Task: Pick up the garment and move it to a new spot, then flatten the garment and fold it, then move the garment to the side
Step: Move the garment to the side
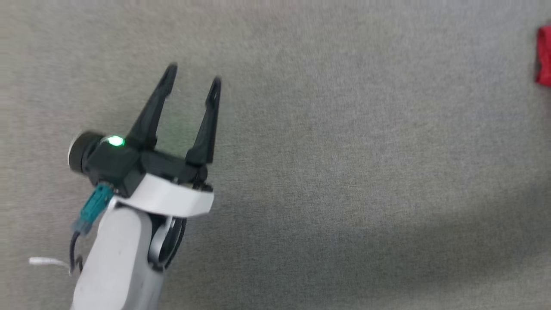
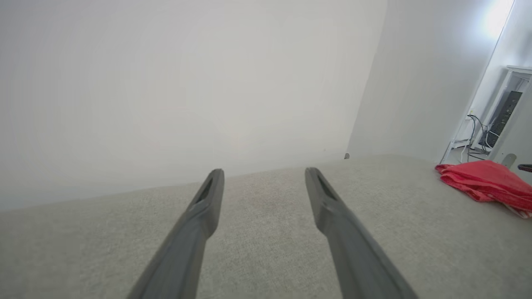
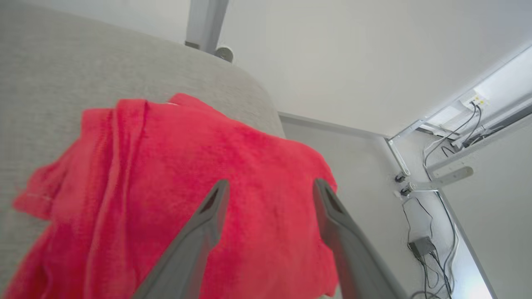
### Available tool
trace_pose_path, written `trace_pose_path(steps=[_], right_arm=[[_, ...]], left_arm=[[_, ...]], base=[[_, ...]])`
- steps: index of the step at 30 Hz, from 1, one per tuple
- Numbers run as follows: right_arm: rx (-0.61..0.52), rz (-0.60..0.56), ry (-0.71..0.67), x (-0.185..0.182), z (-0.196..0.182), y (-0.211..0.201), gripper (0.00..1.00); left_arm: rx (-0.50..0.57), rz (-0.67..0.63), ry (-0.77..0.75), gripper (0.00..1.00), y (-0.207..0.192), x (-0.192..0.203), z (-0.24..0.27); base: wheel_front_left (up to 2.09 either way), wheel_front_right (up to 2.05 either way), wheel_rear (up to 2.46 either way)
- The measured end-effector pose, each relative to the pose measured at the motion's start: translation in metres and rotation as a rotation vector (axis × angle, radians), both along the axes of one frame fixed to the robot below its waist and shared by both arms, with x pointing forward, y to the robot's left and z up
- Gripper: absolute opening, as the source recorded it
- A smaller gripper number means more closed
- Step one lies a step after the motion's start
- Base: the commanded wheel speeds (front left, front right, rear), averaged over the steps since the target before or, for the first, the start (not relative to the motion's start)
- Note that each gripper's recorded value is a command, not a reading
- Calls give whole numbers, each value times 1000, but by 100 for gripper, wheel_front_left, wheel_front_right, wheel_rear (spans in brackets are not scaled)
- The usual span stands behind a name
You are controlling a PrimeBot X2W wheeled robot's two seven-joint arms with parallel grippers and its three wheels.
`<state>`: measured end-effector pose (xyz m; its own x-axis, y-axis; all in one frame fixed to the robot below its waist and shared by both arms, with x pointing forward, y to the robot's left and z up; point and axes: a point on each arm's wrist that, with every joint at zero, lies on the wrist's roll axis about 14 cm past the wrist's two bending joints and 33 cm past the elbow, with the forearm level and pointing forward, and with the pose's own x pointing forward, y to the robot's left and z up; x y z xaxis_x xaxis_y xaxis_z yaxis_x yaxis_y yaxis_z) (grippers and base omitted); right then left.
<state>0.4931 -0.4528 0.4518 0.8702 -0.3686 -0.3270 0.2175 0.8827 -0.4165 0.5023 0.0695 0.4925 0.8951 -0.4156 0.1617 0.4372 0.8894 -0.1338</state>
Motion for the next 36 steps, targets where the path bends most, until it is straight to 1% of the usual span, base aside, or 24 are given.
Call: trace_pose_path(steps=[2,3,7,11,16,20,23,29,36], right_arm=[[21,54,-19,3,0,20,100],[21,54,-19,3,0,20,100],[87,167,-46,4,-4,70,100],[168,274,-66,-4,-11,119,100],[269,373,-153,-10,5,168,100],[341,441,-184,-26,7,203,100],[383,464,-212,-38,11,219,100],[484,478,-322,-58,34,243,100],[551,463,-388,-90,43,249,100]], left_arm=[[2,32,13,100,10,-9,1],[2,32,13,100,10,-9,1],[13,87,35,100,29,-30,3],[15,147,63,100,48,-54,3],[8,229,87,100,75,-85,5],[4,282,102,100,91,-107,4],[-5,322,95,100,103,-119,8],[-11,386,92,100,125,-143,11],[-23,417,102,100,134,-161,8]], base=[[0,0,0],[0,0,0],[0,0,0],[0,0,0],[0,0,0],[0,0,0],[0,0,0],[0,0,0],[0,0,0]])
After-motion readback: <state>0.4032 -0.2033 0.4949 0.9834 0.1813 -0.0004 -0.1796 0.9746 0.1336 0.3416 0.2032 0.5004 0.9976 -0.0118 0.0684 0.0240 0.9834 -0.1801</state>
